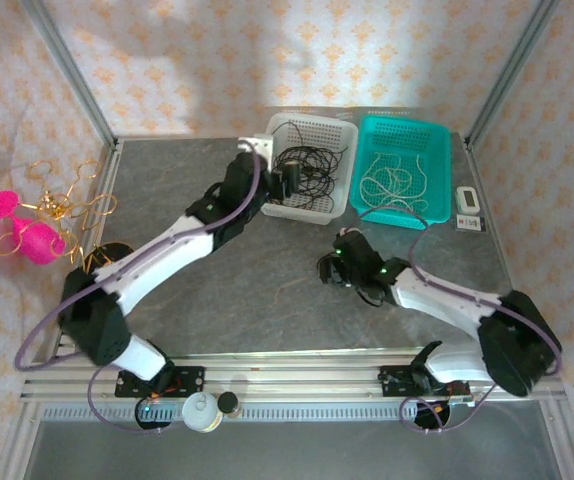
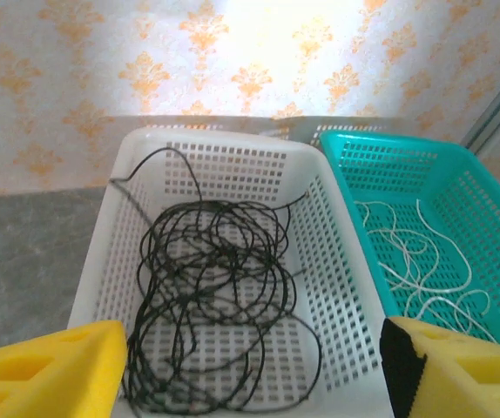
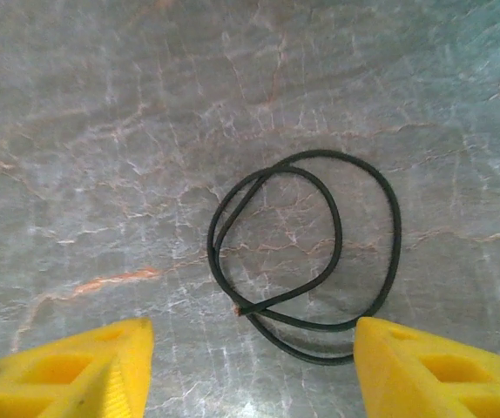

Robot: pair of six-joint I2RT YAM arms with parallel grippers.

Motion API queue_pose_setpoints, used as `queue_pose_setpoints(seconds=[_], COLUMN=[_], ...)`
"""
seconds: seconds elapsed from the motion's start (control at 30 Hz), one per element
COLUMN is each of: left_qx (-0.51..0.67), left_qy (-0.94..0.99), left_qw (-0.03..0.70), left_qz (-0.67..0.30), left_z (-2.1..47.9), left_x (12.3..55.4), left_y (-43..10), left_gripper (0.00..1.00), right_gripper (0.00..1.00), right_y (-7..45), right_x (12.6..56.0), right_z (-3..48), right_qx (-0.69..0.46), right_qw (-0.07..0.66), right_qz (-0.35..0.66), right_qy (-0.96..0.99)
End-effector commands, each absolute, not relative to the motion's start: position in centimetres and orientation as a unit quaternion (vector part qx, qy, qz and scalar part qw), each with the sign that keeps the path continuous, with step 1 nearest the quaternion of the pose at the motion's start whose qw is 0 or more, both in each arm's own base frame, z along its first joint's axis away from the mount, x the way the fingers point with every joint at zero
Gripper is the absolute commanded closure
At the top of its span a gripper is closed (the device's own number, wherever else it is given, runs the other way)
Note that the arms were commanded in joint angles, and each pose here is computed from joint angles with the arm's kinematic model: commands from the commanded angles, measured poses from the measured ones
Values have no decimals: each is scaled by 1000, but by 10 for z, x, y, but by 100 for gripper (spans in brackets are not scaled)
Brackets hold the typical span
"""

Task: Untangle the cables

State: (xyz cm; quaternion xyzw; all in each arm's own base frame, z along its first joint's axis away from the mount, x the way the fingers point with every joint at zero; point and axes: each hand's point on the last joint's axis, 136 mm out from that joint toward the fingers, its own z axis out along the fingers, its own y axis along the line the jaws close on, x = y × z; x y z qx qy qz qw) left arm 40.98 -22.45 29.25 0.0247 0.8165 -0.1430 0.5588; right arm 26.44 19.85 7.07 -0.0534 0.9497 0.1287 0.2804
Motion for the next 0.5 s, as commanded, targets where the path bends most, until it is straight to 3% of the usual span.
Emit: queue_pose_setpoints(seconds=[0.0, 0.2, 0.47], left_qx=[4, -7, -23], left_qy=[843, 854, 853], left_qw=[521, 488, 487], left_qz=[-133, -181, -184], left_z=[246, 201, 186], left_x=[380, 323, 301], left_y=[-203, -181, -164], left_gripper=[23, 22, 23], right_gripper=[37, 43, 72], right_y=[209, 208, 204], right_x=[280, 289, 286], right_z=[69, 51, 47], right_qx=[-45, -42, -35], right_qw=[296, 299, 294], right_qz=[101, 31, 6], right_qy=[949, 953, 955])
